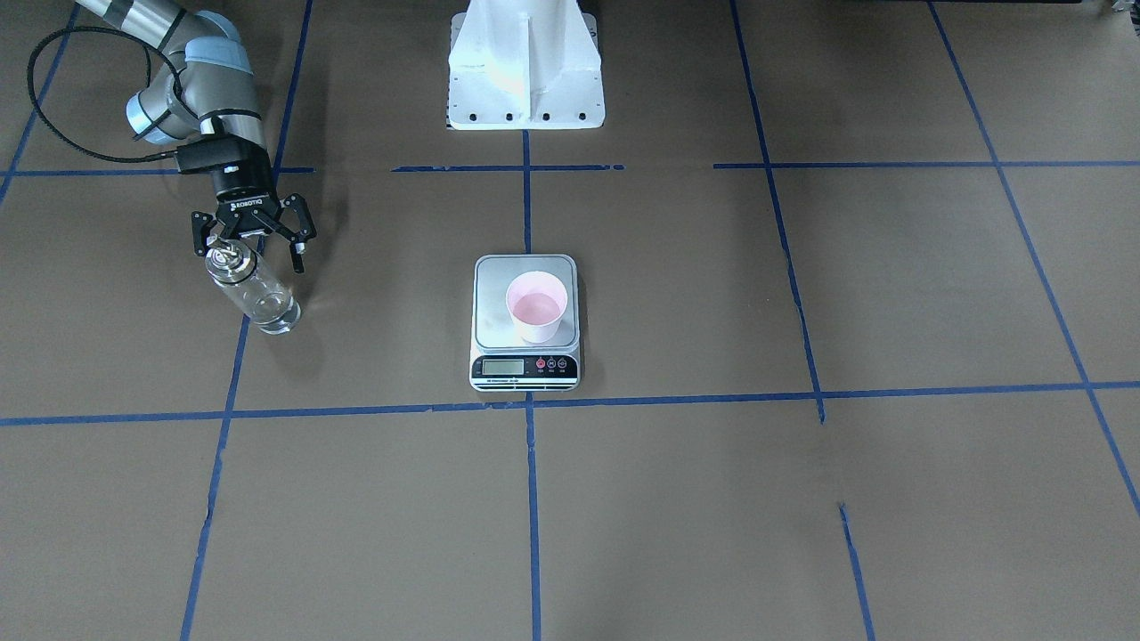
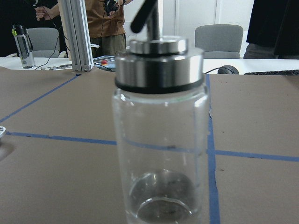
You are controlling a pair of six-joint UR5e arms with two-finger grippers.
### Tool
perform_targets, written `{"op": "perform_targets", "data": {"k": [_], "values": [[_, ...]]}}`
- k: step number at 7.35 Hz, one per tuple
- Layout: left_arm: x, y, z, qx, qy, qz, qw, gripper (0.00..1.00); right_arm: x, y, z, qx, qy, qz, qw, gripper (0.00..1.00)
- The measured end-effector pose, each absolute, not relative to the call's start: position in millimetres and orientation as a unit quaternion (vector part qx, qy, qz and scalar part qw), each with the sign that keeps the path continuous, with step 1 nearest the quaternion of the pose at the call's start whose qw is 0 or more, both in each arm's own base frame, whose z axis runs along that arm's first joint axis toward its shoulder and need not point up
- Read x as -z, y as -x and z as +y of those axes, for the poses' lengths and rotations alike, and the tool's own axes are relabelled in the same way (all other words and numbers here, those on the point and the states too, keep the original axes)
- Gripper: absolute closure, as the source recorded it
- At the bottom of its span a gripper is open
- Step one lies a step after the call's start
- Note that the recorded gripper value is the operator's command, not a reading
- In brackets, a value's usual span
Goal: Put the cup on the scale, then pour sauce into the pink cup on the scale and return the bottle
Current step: 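Open the right gripper and withdraw it from the dispenser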
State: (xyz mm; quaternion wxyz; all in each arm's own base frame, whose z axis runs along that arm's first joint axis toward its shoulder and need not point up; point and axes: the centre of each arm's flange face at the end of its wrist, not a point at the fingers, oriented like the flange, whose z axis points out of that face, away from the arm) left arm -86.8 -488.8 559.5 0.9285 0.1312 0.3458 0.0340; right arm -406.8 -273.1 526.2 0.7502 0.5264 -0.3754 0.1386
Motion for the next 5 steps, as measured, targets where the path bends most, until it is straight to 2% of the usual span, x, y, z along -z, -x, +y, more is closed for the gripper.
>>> {"op": "perform_targets", "data": {"k": [5], "values": [[-555.5, 86.6, -487.5, -0.035, -0.134, 0.346, 0.928, 0.00, -587.6, 317.1, -238.8, -0.120, -0.517, -0.403, 0.746, 0.00]]}}
